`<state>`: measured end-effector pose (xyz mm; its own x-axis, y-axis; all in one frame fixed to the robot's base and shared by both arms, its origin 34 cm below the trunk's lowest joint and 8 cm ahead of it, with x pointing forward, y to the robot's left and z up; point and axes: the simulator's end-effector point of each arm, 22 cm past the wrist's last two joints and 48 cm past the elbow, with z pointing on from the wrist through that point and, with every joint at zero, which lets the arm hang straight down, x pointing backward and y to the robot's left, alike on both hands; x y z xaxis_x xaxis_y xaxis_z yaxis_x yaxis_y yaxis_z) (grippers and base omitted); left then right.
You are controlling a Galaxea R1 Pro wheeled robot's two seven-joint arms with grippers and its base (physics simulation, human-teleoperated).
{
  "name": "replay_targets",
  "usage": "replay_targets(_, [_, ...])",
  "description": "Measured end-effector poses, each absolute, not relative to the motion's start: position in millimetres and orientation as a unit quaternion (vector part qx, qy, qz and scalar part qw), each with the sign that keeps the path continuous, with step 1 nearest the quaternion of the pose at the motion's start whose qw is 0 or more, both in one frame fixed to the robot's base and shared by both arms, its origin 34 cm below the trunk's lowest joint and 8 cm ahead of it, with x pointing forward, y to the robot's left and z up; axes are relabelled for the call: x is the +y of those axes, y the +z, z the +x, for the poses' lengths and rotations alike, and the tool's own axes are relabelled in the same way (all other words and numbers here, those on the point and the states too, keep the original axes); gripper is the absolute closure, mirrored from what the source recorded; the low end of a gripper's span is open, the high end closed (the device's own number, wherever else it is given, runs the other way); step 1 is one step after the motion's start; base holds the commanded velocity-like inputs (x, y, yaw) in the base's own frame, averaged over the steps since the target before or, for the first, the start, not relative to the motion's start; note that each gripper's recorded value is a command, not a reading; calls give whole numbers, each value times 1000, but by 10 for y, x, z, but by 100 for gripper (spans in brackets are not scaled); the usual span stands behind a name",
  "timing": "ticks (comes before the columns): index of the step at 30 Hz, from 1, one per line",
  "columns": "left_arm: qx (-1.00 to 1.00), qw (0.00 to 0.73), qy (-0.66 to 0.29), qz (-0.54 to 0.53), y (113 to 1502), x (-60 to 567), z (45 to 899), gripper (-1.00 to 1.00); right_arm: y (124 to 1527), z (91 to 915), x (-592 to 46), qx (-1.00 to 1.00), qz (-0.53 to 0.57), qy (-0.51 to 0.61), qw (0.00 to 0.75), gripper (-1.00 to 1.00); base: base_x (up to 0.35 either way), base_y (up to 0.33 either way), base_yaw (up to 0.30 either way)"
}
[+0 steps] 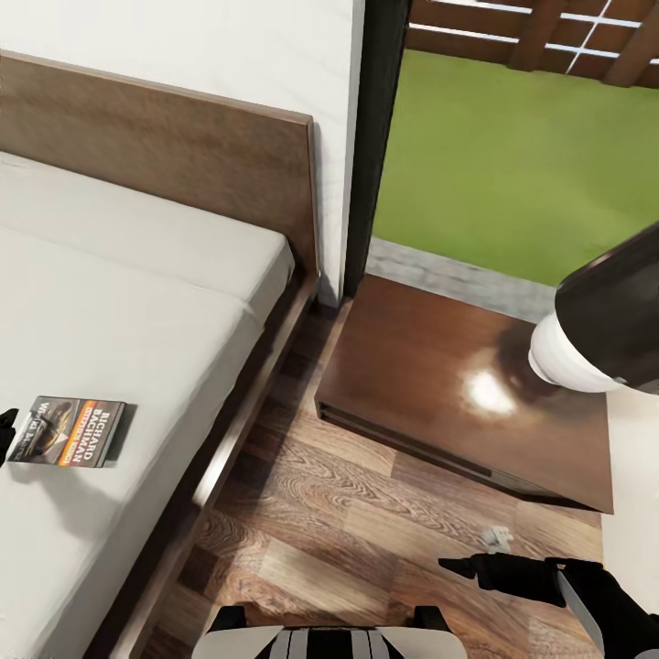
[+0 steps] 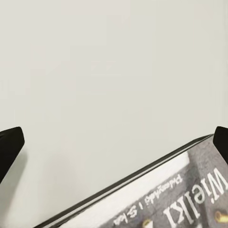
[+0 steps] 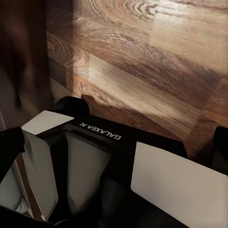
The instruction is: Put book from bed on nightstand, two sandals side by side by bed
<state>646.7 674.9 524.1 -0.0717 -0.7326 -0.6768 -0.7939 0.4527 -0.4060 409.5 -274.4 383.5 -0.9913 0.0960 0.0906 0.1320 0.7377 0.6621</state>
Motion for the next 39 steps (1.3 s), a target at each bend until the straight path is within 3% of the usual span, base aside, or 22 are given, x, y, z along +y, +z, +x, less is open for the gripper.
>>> replay_targets(39, [731, 439, 34, -522, 5253, 6744, 6474, -100, 3844, 4105, -2743, -932, -60, -357, 24, -100, 0, 0, -67])
